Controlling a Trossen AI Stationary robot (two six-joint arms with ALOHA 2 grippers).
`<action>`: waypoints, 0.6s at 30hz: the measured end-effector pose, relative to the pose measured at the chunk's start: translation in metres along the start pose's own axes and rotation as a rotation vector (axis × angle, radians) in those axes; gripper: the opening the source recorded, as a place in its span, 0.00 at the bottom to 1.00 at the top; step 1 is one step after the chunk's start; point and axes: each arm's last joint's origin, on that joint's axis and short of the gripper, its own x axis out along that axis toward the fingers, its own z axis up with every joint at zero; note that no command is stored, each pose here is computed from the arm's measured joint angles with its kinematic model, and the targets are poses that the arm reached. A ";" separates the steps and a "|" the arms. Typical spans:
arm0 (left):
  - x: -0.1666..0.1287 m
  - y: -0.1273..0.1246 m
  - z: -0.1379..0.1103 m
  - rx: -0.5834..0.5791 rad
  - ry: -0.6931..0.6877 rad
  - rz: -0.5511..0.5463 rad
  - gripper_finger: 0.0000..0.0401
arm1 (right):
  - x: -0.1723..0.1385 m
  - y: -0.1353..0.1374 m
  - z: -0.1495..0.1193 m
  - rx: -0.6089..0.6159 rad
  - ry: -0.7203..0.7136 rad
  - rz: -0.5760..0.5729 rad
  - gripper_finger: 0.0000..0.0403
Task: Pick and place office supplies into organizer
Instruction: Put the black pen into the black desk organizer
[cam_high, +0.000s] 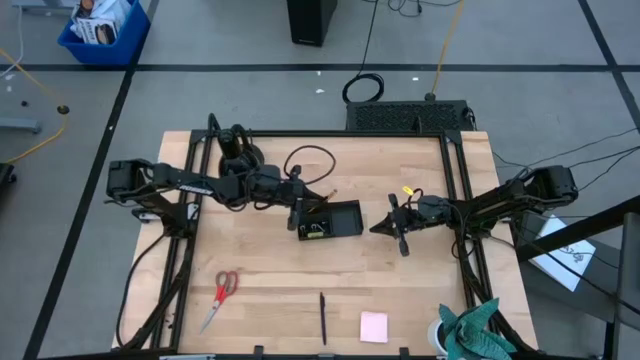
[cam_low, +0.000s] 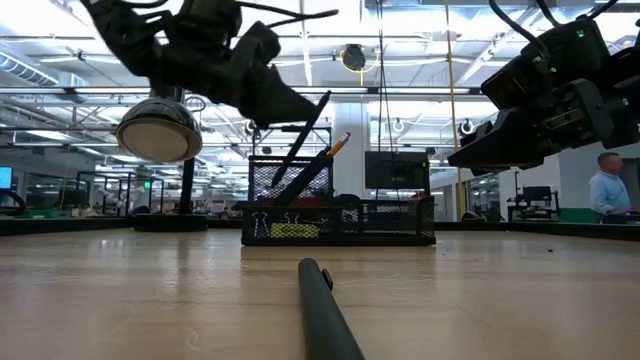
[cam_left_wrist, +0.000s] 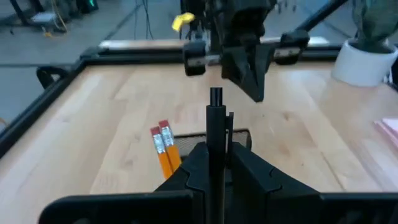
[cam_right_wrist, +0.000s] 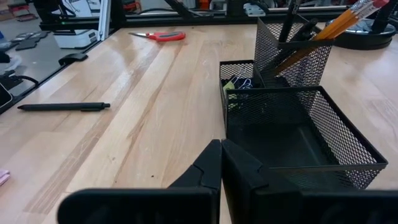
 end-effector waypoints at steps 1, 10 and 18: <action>-0.001 0.000 -0.003 -0.004 -0.017 0.004 0.12 | 0.000 0.000 0.000 0.002 0.000 0.000 0.01; -0.002 0.002 -0.022 -0.057 0.046 0.046 0.12 | 0.000 0.000 0.002 -0.014 -0.024 0.000 0.01; 0.010 0.004 -0.043 -0.084 0.121 0.048 0.12 | 0.000 0.000 0.006 -0.022 -0.060 0.000 0.01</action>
